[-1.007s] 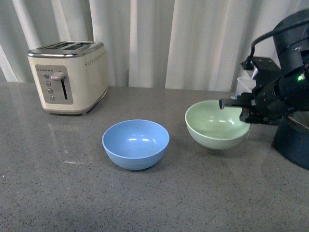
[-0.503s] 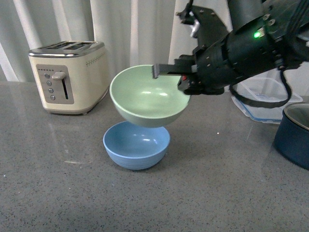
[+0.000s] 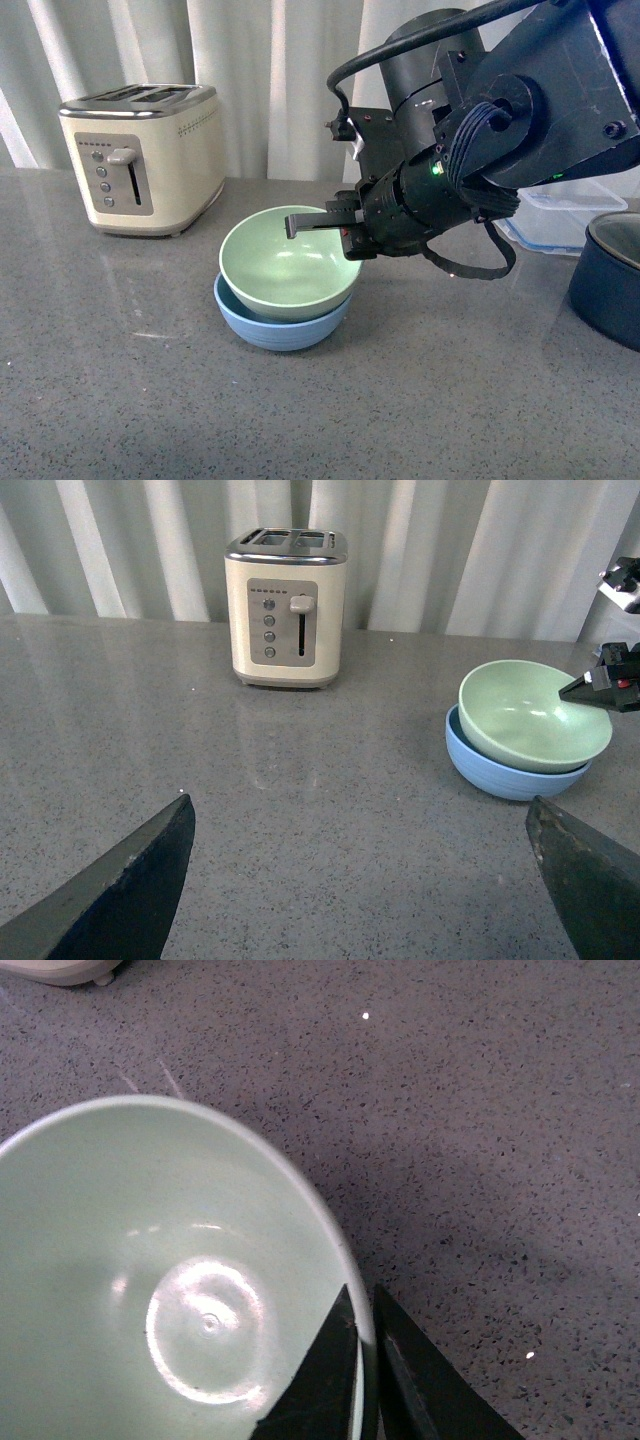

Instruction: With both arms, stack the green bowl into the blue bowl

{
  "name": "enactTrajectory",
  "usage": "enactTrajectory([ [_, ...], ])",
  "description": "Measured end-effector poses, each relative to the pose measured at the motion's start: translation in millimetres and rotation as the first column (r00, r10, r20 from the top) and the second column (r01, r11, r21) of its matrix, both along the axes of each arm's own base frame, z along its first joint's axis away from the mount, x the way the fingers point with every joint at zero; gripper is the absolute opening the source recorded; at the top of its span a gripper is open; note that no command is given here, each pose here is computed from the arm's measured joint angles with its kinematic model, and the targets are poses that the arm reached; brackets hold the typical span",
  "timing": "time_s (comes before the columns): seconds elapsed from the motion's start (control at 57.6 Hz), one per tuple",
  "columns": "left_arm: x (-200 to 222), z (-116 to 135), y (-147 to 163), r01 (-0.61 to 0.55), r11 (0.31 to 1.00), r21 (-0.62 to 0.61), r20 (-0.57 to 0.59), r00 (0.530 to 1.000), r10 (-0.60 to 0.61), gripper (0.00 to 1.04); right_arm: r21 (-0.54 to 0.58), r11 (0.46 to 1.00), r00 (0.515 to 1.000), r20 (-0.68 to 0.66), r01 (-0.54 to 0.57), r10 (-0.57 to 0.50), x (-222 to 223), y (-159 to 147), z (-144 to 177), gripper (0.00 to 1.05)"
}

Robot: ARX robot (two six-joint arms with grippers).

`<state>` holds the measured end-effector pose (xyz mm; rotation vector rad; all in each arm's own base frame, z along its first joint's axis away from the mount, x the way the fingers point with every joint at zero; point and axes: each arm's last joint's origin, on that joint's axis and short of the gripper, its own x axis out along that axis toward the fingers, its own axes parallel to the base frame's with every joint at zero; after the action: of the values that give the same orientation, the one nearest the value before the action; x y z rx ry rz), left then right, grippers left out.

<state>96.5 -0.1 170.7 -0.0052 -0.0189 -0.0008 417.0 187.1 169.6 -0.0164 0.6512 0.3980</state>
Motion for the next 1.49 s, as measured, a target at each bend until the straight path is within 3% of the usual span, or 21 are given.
enactTrajectory([
  [0.243, 0.0, 0.0, 0.0, 0.0, 1.0, 0.0, 0.0, 1.0, 0.0, 0.98, 0.055, 0.998, 1.0, 0.029, -0.009, 0.008, -2.6, -1.7, 13.8, 0.45],
  [0.399, 0.0, 0.0, 0.0, 0.0, 1.0, 0.0, 0.0, 1.0, 0.0, 0.98, 0.188, 0.982, 0.983, 0.182, -0.006, -0.029, -19.3, -26.6, 48.3, 0.7],
  [0.521, 0.0, 0.0, 0.0, -0.002, 1.0, 0.0, 0.0, 1.0, 0.002, 0.98, 0.299, 0.954, 0.872, 0.459, 0.028, -0.169, -48.6, -69.2, 85.6, 0.88],
  [0.59, 0.0, 0.0, 0.0, -0.001, 1.0, 0.0, 0.0, 1.0, 0.001, 0.98, 0.274, 0.934, 0.746, 0.566, 0.231, -0.35, -65.9, -90.2, 96.2, 0.77],
  [0.642, 0.0, 0.0, -0.1, 0.001, 1.0, 0.0, 0.0, 1.0, -0.001, 0.98, 0.243, 0.915, 0.696, 0.595, 0.321, -0.402, -79.6, -103.2, 92.0, 0.68],
  [0.833, 0.0, 0.0, 0.0, 0.0, 1.0, 0.0, 0.0, 1.0, 0.0, 0.98, 0.144, 0.925, 0.734, 0.57, 0.351, -0.368, -127.5, -131.6, 46.5, 0.35],
  [1.042, 0.0, 0.0, 0.0, 0.0, 1.0, 0.0, 0.0, 1.0, 0.0, 0.98, 0.14, 0.924, 0.725, 0.584, 0.355, -0.367, -170.4, -153.4, 33.2, 0.0],
  [1.493, 0.0, 0.0, 0.0, 0.0, 1.0, 0.0, 0.0, 1.0, 0.0, 0.98, 0.135, 0.929, 0.735, 0.576, 0.345, -0.357, -236.0, -178.6, 8.6, 0.01],
])
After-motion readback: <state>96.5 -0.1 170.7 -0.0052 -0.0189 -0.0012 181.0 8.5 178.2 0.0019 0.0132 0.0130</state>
